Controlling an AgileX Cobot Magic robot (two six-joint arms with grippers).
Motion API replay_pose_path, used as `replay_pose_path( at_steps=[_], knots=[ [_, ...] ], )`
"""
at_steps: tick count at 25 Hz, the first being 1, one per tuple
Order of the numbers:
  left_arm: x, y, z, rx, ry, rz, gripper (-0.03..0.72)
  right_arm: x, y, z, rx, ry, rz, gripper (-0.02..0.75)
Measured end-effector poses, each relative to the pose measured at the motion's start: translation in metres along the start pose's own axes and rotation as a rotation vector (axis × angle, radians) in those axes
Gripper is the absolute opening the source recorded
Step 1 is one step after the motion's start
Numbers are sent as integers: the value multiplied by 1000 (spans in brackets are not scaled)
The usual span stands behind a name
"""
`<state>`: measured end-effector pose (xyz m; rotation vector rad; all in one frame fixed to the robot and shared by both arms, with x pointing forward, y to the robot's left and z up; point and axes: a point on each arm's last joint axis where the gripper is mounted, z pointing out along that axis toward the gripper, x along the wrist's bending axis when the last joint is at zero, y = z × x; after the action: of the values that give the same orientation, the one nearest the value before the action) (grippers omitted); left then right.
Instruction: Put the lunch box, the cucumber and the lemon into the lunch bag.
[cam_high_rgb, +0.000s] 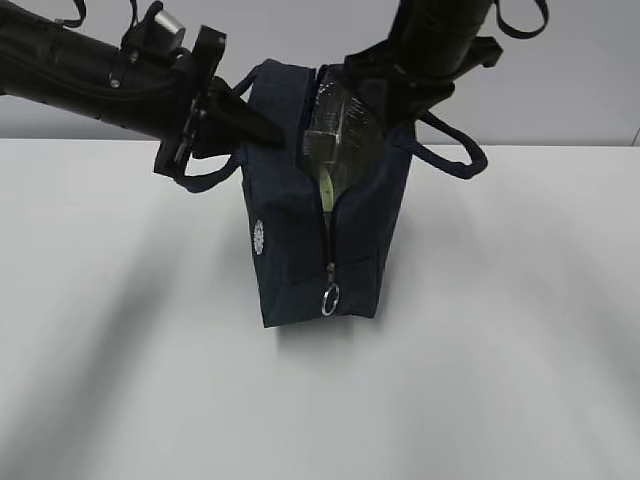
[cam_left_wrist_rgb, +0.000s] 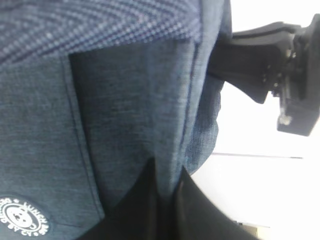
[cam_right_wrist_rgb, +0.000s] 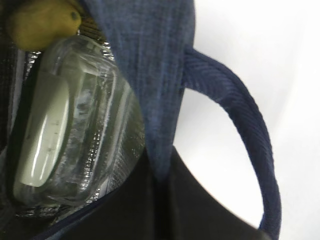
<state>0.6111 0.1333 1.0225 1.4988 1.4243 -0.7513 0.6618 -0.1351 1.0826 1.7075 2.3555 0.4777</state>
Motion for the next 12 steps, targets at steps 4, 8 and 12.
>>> replay_pose_path(
  at_steps=[4,8,12],
  knots=[
    [2,1,8,-14,-16,-26,-8,-13,-5,5,28,-6,40,1],
    [10,-3,32,11,-47,-64,-8,-12,-6,6,31,9,45,1],
    [17,-5,48,6,-74,-86,-8,-12,-8,9,41,11,47,1]
  ],
)
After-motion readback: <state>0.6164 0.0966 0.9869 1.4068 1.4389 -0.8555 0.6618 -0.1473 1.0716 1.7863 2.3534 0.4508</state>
